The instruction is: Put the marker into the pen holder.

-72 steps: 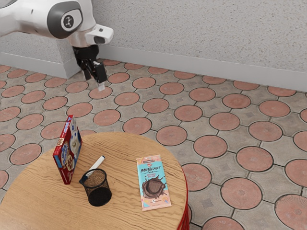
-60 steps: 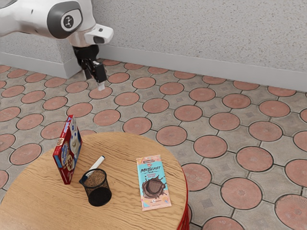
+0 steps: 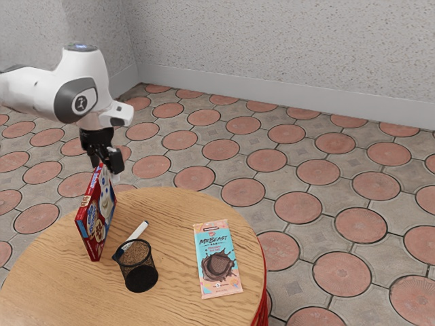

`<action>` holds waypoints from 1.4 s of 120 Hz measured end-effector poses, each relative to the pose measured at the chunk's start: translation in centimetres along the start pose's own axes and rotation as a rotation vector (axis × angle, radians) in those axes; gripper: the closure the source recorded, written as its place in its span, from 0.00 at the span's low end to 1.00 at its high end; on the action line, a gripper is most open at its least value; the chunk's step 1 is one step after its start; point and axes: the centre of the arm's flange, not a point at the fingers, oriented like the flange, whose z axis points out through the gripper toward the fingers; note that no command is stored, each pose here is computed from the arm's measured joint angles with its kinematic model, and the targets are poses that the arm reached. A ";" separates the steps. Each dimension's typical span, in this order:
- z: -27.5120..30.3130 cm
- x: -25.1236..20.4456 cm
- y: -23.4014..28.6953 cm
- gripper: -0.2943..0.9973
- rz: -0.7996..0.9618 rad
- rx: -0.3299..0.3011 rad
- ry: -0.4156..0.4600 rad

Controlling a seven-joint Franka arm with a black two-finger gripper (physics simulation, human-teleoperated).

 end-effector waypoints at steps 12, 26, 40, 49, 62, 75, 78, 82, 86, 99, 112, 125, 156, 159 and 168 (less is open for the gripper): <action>1.8 0.9 -1.4 0.25 -0.024 0.020 0.027; 4.4 2.6 -1.2 0.43 -0.015 0.025 0.027; 6.7 3.8 -0.3 0.52 -0.008 0.012 0.021; 8.4 4.5 0.7 0.56 -0.001 -0.003 0.010; 9.7 5.1 1.4 0.59 -0.005 -0.020 0.008; 11.1 3.7 2.6 0.60 -0.014 -0.044 0.000; 11.2 3.3 3.0 0.60 -0.014 -0.045 0.004; 11.6 3.0 3.6 0.60 -0.009 -0.046 0.007; 12.0 3.0 4.2 0.60 -0.004 -0.046 0.013; 12.6 3.5 5.2 0.61 -0.002 -0.044 0.042; 13.4 3.7 5.0 0.61 -0.022 -0.044 0.054; 13.8 3.8 5.0 0.61 -0.054 -0.045 0.060; 16.2 4.1 4.8 0.61 -0.133 -0.061 0.040; 16.3 4.2 4.7 0.61 -0.141 -0.063 0.039; 16.6 4.6 4.6 0.61 -0.161 -0.068 0.040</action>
